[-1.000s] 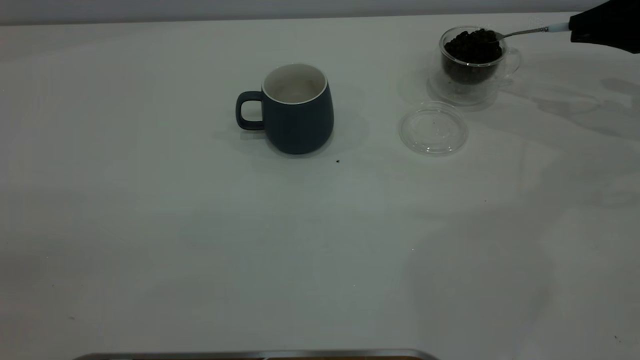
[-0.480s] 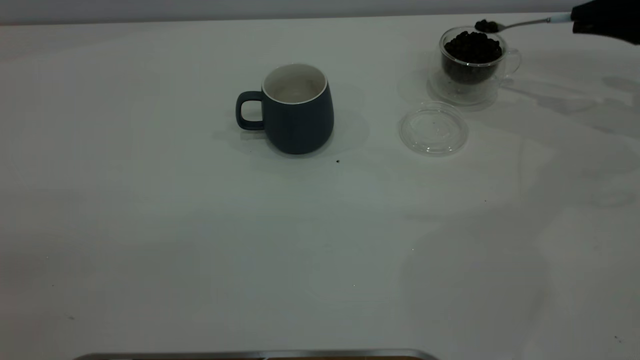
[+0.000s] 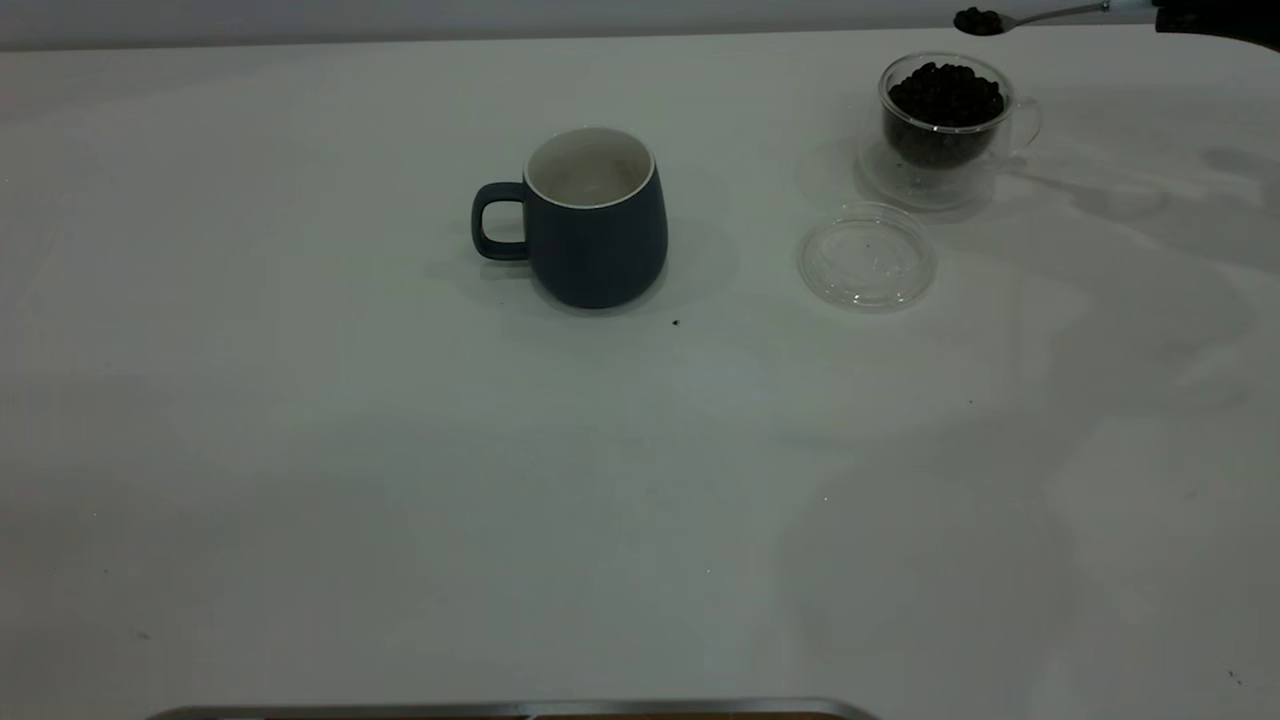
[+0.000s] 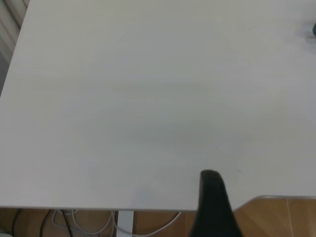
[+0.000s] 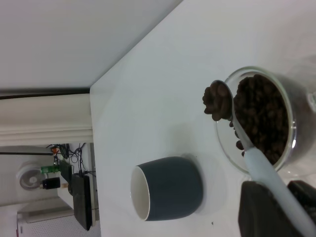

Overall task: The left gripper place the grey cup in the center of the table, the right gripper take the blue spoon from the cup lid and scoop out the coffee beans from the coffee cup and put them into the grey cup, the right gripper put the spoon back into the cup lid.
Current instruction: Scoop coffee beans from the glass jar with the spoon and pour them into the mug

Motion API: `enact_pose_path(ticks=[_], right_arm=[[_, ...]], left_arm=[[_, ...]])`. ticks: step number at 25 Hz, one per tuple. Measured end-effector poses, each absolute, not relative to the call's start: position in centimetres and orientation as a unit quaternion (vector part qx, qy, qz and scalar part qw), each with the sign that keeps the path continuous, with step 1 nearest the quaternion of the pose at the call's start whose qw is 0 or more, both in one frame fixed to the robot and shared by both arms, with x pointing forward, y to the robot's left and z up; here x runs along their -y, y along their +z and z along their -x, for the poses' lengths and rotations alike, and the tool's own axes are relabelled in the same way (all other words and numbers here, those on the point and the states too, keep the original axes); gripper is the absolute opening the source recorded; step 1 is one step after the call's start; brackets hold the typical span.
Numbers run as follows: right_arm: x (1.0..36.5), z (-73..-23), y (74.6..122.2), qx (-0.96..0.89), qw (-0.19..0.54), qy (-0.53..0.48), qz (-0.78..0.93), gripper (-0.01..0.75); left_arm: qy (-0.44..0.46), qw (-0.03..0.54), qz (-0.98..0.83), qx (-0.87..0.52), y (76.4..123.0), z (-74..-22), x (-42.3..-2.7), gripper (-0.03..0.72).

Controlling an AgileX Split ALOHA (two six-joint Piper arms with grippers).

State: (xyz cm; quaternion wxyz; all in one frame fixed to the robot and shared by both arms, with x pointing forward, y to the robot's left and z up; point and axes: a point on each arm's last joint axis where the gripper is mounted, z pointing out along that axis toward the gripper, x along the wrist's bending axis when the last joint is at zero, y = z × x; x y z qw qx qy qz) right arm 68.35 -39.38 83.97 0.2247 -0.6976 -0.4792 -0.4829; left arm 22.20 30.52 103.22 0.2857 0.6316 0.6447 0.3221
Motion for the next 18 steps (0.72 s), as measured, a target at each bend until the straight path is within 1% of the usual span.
enact_pose_path(ticks=[7, 18], right_arm=[[38.8, -68.3, 84.0, 0.478, 0.231, -0.482, 0.697, 0.103], [37.0, -65.9, 84.7, 0.477, 0.241, -0.486, 0.691, 0.103]], left_arm=[[0.322, 0.286, -0.632, -0.645, 103.2, -22.2, -30.5, 0.590], [0.322, 0.286, -0.632, -0.645, 103.2, -22.2, -30.5, 0.590]])
